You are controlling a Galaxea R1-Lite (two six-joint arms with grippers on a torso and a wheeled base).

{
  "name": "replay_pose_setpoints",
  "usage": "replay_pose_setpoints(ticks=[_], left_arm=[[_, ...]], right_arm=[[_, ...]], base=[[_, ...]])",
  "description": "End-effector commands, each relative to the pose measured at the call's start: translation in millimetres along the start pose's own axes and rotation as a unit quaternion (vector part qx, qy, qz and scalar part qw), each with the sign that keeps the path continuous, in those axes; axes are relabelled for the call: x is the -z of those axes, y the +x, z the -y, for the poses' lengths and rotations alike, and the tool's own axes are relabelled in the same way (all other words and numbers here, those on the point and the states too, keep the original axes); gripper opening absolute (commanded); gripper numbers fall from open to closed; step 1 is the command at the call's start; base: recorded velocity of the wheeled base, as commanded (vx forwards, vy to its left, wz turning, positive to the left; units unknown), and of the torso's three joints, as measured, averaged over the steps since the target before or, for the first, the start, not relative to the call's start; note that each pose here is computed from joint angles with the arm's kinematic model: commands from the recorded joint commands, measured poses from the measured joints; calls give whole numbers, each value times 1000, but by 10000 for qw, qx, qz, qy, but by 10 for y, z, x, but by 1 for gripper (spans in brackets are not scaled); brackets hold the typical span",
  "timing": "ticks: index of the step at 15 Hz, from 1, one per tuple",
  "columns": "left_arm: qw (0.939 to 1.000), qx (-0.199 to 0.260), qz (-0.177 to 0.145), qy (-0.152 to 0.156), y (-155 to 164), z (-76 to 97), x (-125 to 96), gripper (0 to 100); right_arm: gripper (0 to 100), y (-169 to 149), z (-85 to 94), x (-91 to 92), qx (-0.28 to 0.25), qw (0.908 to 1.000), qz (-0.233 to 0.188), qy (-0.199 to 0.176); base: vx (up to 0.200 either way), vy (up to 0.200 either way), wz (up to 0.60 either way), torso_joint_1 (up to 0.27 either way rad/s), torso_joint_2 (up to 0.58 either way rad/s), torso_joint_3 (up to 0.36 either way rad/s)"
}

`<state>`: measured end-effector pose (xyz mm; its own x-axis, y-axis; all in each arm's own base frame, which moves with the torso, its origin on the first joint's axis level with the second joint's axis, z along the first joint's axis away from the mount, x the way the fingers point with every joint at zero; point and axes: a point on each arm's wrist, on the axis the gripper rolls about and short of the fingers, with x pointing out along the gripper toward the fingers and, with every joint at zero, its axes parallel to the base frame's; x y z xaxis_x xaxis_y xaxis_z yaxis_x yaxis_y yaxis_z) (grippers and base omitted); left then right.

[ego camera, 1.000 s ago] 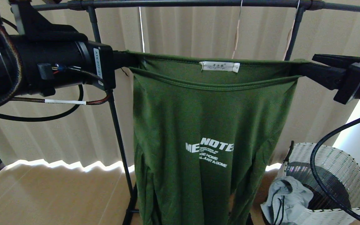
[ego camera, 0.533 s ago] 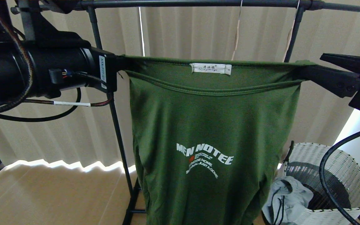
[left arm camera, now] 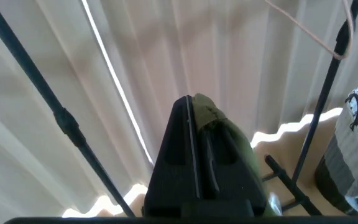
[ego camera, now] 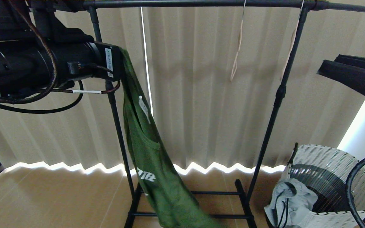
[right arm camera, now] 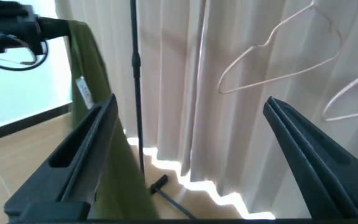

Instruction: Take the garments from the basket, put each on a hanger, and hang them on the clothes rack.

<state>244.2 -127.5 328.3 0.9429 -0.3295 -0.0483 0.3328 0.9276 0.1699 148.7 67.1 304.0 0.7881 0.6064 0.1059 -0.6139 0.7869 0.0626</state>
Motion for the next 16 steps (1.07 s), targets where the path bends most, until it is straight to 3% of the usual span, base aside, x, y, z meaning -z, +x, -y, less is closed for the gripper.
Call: replay_pose_setpoints(ticks=[1, 5, 6, 8, 12, 16], left_arm=[[10000, 1, -70, 8, 39, 8, 39, 0], [9991, -268, -330, -69, -235, -170, 241, 0], [9974, -506, -435, -289, -399, -289, 345, 0], [9936, -762, -706, -448, -578, -381, 566, 0], [9925, -833, -638, -631, -933, -376, 655, 0], [9918, -772, -700, -742, -1087, -347, 827, 0]], right_arm=[[100, -3, 6, 44, 33, 10000, -69, 3], [100, -119, 80, 244, 362, 9979, -422, -331], [100, -165, 134, 298, 633, 9955, -503, -489], [100, -212, 259, 364, 1291, 9877, -638, -617], [100, -310, 386, 470, 2187, 9686, -825, -843], [100, -382, 436, 512, 2446, 9620, -870, -839]], base=[[0, 0, 0, 0, 0, 0], [0, 0, 0, 0, 0, 0], [0, 0, 0, 0, 0, 0], [0, 0, 0, 0, 0, 0], [0, 0, 0, 0, 0, 0], [0, 0, 0, 0, 0, 0]])
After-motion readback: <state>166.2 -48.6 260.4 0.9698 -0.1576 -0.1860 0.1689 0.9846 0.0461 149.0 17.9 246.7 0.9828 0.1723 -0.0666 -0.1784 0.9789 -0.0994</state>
